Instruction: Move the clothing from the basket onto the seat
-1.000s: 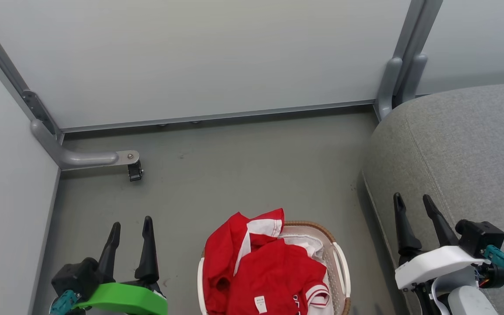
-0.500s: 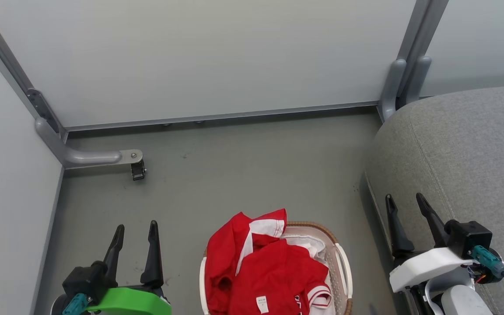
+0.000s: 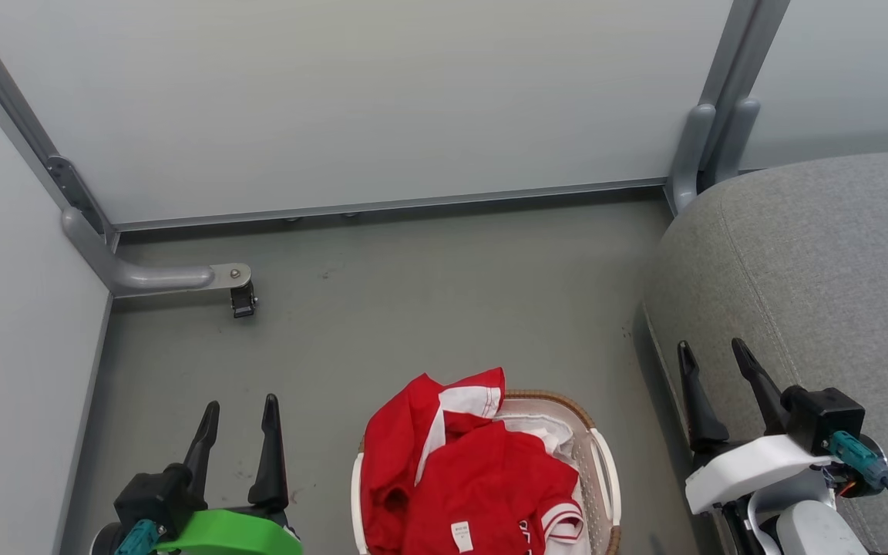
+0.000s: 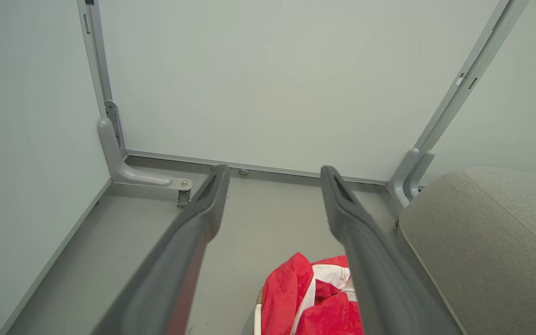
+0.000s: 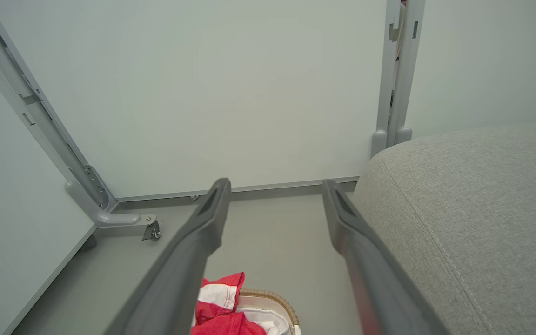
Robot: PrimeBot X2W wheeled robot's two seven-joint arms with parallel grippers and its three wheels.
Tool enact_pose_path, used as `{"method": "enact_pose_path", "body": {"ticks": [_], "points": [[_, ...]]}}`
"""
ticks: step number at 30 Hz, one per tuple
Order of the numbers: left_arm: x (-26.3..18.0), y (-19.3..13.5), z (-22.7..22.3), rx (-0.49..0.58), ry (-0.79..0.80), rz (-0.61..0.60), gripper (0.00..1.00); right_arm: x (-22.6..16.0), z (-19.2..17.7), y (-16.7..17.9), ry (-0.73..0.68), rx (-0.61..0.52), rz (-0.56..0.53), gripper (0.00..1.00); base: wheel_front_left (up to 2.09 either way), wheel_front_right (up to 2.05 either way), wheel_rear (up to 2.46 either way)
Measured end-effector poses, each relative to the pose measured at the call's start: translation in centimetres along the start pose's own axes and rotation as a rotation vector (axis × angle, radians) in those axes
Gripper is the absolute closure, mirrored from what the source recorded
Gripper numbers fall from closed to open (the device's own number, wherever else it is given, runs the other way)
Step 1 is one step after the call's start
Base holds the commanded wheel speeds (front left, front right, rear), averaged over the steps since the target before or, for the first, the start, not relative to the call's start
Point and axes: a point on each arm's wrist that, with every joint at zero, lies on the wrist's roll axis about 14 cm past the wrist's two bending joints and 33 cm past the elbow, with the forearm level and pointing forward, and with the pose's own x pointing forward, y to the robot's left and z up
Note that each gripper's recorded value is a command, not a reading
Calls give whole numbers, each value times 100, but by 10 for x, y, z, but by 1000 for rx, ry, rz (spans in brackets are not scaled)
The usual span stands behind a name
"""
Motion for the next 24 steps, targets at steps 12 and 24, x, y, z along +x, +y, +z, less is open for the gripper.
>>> {"method": "enact_pose_path", "body": {"ticks": [12, 24], "points": [[0, 0, -2, -2, 5, 1, 0, 0, -1, 0, 2, 0, 0, 0, 0, 0, 0], [12, -13, -17, -12, 53, -42, 0, 16, 5, -22, -22, -38, -51, 0, 0, 0, 0]]}}
